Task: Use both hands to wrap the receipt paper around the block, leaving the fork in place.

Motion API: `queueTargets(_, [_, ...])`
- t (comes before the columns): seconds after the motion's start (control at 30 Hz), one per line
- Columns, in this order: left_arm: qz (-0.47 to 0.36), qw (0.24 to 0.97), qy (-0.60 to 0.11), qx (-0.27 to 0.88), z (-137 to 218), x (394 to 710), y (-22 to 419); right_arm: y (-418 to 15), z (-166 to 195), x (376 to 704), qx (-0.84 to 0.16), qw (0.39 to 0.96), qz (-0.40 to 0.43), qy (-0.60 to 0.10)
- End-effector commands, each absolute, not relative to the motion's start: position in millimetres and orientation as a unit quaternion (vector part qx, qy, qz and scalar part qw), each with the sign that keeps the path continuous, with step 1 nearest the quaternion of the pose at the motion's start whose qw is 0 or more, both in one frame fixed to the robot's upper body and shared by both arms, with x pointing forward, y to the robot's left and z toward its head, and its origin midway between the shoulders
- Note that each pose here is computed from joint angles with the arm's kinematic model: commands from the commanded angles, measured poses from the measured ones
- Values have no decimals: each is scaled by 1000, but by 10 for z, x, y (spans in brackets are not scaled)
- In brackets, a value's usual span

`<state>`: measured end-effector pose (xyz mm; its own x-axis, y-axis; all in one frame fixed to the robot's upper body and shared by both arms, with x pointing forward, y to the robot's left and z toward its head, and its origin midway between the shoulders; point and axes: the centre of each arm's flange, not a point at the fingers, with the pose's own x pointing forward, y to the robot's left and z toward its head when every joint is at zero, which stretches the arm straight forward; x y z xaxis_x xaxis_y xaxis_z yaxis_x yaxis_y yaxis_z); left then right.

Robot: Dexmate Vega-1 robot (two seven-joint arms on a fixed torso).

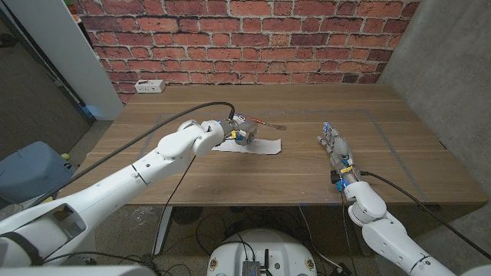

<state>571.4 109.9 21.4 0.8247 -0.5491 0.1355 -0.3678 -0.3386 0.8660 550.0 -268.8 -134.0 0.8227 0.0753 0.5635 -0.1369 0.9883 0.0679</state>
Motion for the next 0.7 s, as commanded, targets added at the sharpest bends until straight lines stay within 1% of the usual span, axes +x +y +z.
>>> queueTargets(0.03, [-105, 496, -274, 818, 249, 5935, 999, -2729, -1306, 5551, 55, 953, 50, -292])
queueTargets(0.47, [-133, 484, -256, 826, 152, 6047, 935, -2744, -1254, 5601, 54, 954, 49, -290])
queueTargets(0.7, [-141, 471, -223, 842, 152, 6071, 908, -2745, -1244, 5621, 54, 954, 49, -290])
